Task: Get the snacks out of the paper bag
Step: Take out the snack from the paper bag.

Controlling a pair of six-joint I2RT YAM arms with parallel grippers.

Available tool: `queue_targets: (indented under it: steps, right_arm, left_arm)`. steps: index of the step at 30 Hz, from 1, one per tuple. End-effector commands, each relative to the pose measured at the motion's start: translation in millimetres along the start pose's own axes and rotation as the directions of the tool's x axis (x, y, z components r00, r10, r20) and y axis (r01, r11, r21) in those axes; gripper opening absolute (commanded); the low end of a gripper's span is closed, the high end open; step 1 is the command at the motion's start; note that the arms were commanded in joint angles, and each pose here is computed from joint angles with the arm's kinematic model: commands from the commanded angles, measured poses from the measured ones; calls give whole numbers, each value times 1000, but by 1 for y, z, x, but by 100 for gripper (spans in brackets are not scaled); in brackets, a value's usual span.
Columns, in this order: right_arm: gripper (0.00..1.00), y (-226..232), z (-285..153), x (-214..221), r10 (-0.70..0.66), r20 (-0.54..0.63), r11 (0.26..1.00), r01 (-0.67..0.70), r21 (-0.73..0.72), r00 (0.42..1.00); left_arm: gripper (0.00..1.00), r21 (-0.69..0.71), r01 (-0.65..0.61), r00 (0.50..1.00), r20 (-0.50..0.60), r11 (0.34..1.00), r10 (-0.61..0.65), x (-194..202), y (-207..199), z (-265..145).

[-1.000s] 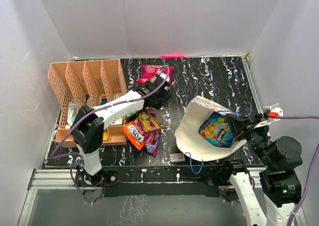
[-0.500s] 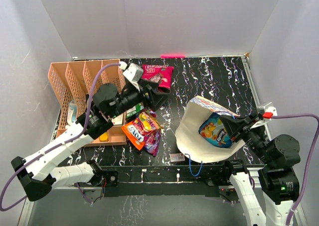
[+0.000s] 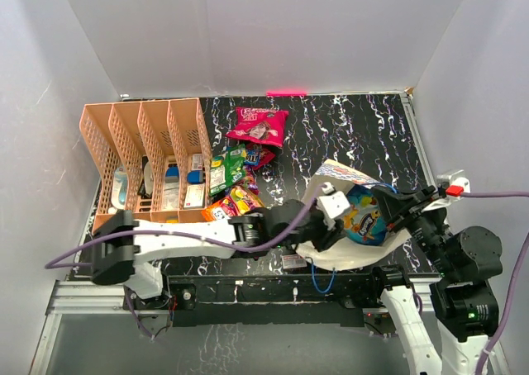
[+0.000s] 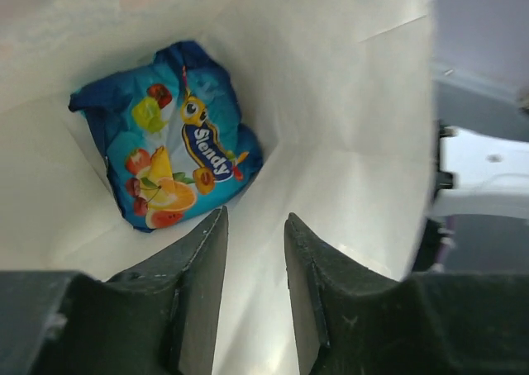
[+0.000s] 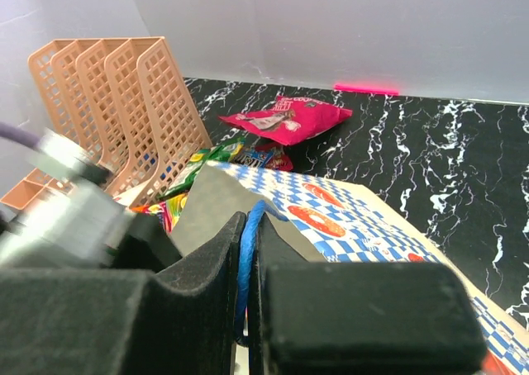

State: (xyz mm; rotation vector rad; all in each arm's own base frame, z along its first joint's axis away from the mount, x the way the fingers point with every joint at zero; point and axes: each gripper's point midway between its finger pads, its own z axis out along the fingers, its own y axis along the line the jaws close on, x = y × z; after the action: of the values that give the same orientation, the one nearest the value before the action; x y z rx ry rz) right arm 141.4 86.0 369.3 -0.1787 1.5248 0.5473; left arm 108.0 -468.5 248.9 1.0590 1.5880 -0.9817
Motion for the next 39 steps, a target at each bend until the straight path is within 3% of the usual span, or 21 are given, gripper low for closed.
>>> queue_targets:
  steps: [1, 12, 18, 20, 25, 30, 31, 39]
  right_arm:
    - [8, 14, -13, -42, -33, 129, 999, 35, -16, 991]
    - [8, 21, -16, -45, -26, 130, 998, 32, -46, 991]
    - [8, 22, -17, -45, -20, 126, 998, 26, -49, 992]
    - [8, 22, -17, -47, -21, 128, 999, 27, -47, 992]
    - [8, 23, -17, -47, -18, 123, 999, 23, -46, 992]
    - [8, 24, -16, -45, -8, 117, 998, 15, -57, 993]
    - [8, 24, -16, -45, -8, 116, 998, 15, -57, 993]
    - [8, 22, -15, -43, -9, 108, 999, 14, -49, 994]
  left_arm:
    - [30, -119, -46, 996, 67, 992, 55, -14, 11, 32]
    - [21, -266, -98, 995, -32, 959, 92, 63, 38, 92]
    - [25, -330, -141, 990, -69, 933, 126, 86, 51, 121]
    - [34, -348, -166, 986, -66, 923, 152, 90, 57, 128]
    - [66, -433, -176, 984, -79, 884, 157, 94, 85, 137]
    - [82, -492, -208, 978, -117, 845, 172, 93, 105, 140]
    - [95, -482, -213, 977, -131, 850, 171, 95, 106, 142]
    - [98, -492, -245, 961, -237, 835, 142, 122, 123, 151]
